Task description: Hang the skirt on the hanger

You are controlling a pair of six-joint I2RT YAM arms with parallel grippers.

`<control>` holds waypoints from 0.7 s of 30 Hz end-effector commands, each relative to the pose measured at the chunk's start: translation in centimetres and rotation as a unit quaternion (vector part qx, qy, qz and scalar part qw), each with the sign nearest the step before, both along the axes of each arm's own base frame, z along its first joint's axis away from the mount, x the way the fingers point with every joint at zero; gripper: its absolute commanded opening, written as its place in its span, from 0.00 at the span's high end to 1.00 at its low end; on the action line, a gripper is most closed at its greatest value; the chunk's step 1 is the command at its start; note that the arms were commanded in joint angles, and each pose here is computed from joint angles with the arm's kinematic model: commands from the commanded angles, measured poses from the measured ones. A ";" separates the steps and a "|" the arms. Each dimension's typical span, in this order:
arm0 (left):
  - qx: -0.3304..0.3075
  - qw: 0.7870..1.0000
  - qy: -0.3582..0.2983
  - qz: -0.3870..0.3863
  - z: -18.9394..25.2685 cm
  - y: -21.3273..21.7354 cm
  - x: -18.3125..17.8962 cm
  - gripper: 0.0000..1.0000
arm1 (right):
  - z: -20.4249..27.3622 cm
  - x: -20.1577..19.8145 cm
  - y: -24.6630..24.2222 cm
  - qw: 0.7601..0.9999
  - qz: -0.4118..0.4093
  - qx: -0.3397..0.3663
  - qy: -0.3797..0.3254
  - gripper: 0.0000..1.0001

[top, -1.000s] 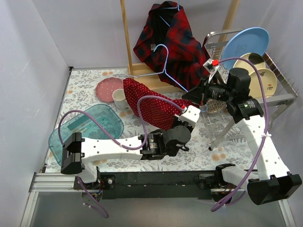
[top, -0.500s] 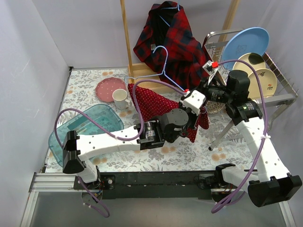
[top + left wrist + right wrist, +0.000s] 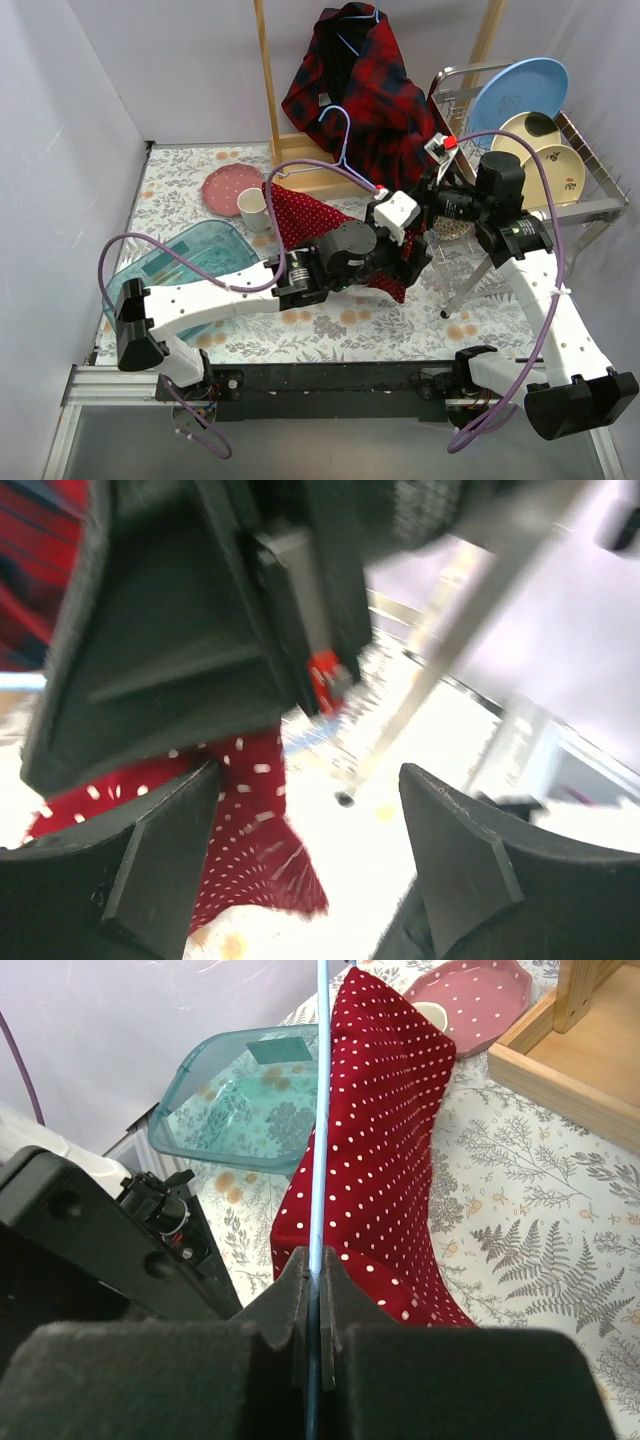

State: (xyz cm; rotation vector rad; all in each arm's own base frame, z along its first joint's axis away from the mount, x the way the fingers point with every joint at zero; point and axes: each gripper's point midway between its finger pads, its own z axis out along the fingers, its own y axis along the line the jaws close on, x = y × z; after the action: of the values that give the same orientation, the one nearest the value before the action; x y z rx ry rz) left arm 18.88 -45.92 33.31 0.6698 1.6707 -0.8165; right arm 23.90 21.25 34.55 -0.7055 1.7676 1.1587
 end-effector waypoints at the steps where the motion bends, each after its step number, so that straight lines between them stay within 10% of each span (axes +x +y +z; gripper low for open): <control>1: -0.016 0.995 0.028 -0.093 0.8 1.4 -3.5 0.28 | 3.9 -0.9 0.1 0.996 0.018 0.016 -0.083 0.99; 8: 0.021 0.998 0.051 -0.038 -3.2 5.5 -2.6 0.62 | 4.7 -0.8 -0.2 0.994 0.012 0.007 -0.106 0.99; 21: 0.030 0.959 -0.012 0.280 -1.4 25.1 4.1 0.13 | 8.8 1.2 -2.0 0.981 -0.071 -0.034 -0.179 0.99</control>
State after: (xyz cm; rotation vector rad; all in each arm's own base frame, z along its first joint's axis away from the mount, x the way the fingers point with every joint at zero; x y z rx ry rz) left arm 21.37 -26.70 34.01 0.3036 1.7143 -0.6221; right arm 24.55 20.16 37.92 -0.7657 1.6848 0.9697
